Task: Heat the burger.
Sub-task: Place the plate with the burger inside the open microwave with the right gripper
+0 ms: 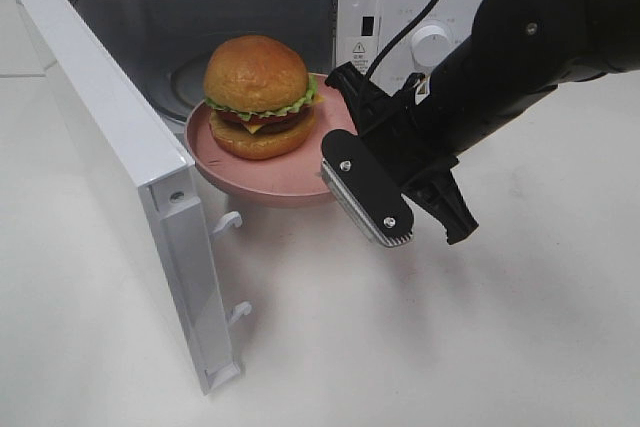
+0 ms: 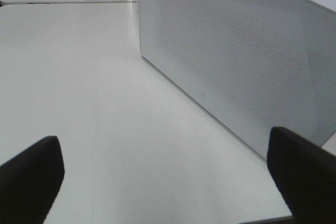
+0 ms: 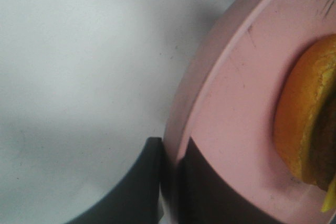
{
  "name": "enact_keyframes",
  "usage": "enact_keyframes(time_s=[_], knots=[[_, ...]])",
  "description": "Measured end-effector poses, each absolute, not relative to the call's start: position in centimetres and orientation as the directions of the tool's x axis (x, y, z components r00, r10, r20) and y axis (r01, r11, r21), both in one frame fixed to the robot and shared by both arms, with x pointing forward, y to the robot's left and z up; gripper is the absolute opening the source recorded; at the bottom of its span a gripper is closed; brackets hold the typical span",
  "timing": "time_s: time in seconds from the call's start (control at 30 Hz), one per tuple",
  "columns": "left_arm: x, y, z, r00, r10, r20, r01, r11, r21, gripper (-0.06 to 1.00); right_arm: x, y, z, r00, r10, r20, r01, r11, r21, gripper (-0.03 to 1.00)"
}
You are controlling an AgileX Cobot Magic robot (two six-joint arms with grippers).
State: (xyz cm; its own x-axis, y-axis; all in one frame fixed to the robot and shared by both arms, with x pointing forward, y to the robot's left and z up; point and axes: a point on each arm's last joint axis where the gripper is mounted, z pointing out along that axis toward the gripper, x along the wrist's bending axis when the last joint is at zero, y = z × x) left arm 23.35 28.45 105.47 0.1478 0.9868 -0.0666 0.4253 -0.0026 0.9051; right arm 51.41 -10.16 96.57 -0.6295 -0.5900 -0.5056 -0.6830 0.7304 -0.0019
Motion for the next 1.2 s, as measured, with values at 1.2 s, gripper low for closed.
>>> enact_keyframes(time_s=[1.2], knots=[[23.4, 28.4, 105.5, 0.148, 0.987, -0.067, 0.425, -0.003, 0.905, 0.99, 58.5, -5.3, 95.5, -0.672, -0.544, -0.502, -0.636, 0.771, 0.017, 0.08]])
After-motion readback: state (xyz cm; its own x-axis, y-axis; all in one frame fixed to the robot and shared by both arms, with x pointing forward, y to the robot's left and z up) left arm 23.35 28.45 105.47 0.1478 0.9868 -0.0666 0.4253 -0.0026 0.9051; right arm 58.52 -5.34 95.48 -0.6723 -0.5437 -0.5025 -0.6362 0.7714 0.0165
